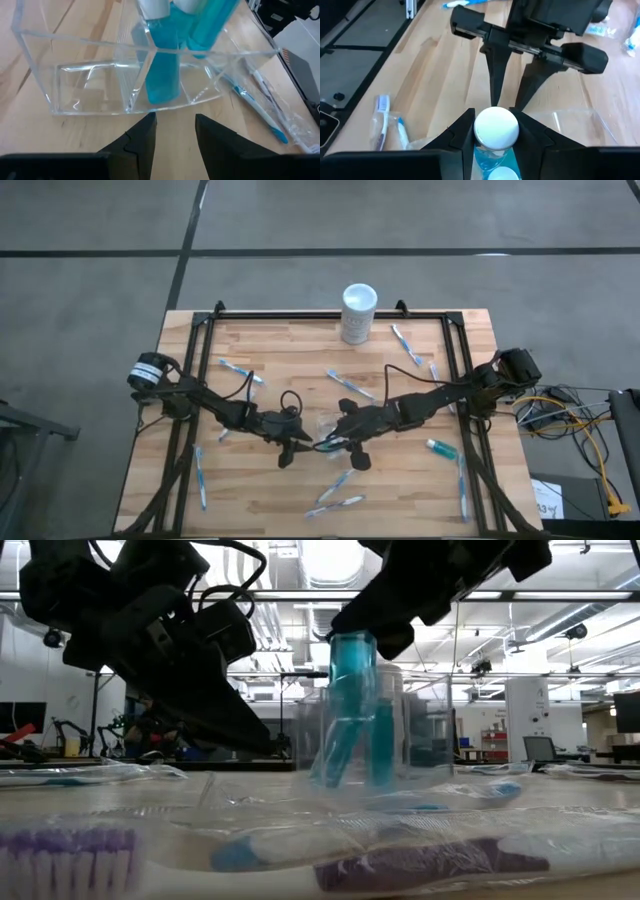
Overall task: Pick & Place toothbrushing station
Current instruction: Put the blue mouthwash bottle into the transparent organizer
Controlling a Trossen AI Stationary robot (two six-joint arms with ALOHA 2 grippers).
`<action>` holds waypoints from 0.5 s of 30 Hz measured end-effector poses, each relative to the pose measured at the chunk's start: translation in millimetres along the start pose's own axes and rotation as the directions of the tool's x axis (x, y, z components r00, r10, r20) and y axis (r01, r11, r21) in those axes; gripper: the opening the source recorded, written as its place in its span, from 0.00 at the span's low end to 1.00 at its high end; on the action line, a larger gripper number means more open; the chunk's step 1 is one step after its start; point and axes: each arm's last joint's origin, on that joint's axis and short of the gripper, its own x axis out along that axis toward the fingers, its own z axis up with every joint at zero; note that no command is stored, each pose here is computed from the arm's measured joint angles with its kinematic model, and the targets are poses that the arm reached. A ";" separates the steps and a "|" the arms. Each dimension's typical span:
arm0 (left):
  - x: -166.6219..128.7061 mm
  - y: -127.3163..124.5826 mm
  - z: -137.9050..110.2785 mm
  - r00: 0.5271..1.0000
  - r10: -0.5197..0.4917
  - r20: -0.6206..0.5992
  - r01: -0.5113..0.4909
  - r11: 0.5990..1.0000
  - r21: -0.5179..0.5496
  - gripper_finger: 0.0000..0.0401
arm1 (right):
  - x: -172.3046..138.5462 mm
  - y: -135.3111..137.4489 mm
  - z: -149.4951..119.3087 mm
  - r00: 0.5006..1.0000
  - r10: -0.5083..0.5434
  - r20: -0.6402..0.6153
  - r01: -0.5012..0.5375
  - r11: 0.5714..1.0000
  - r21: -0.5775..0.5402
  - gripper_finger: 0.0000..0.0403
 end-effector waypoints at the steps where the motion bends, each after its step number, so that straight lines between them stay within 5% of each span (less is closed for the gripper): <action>1: 0.0 0.0 0.1 1.000 0.000 0.001 0.000 1.000 0.000 0.36 | 0.1 -0.1 -0.8 1.000 0.000 -0.003 0.000 1.000 -0.001 0.26; 15: 0.6 -0.5 2.3 1.000 -0.002 0.007 0.002 1.000 0.002 0.36 | 0.2 -1.0 -3.7 1.000 -0.011 -0.009 0.011 1.000 -0.011 0.29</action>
